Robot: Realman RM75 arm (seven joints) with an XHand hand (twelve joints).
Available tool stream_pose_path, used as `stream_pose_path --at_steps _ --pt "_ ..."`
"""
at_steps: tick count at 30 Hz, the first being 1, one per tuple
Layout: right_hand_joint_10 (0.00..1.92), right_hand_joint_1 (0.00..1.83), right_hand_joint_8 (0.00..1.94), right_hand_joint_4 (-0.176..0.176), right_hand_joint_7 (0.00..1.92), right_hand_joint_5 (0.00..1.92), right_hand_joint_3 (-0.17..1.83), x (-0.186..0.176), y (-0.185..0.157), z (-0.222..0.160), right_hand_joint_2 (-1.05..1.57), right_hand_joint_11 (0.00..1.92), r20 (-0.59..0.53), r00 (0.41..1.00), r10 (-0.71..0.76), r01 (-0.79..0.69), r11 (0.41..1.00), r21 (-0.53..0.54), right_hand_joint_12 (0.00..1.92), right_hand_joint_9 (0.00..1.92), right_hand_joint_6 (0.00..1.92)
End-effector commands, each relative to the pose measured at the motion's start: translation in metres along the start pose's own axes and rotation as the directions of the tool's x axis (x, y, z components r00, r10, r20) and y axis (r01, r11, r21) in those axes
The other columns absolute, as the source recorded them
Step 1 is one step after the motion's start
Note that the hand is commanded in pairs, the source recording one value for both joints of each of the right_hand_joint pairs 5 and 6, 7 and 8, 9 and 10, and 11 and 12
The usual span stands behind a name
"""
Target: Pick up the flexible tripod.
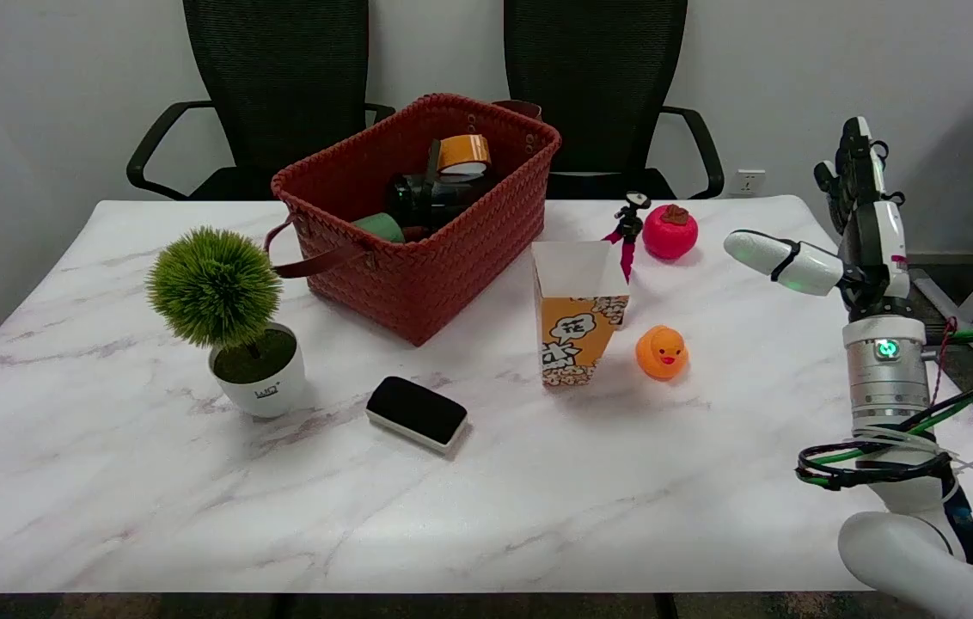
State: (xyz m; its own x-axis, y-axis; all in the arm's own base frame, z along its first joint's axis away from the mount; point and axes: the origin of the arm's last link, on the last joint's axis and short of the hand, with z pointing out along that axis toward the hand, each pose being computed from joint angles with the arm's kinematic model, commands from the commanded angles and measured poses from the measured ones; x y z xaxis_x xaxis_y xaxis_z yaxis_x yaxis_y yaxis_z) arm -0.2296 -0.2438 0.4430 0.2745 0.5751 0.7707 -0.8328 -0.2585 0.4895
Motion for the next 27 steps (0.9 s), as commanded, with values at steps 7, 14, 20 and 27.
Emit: stream_pose_path --at_steps 7,14,20,27 --pt "0.01 0.98 0.0 0.0 0.0 0.0 -0.17 -0.003 0.006 -0.009 0.4 0.17 0.027 0.998 0.057 -0.057 0.998 -0.02 0.17 0.01 0.0" --pt "0.01 0.98 0.0 0.0 0.0 0.0 -0.17 -0.003 0.006 -0.008 0.41 0.17 0.026 0.998 0.052 -0.052 0.999 -0.016 0.17 0.01 0.0" --pt "0.01 0.97 0.0 0.0 0.0 0.0 -0.17 -0.003 0.009 -0.005 0.44 0.16 0.027 0.998 0.05 -0.049 0.998 -0.027 0.16 0.01 0.0" --pt "0.02 0.97 0.0 0.0 0.0 0.0 -0.17 -0.001 0.022 0.006 0.44 0.17 0.039 0.999 0.02 -0.018 0.998 -0.055 0.17 0.02 0.0"
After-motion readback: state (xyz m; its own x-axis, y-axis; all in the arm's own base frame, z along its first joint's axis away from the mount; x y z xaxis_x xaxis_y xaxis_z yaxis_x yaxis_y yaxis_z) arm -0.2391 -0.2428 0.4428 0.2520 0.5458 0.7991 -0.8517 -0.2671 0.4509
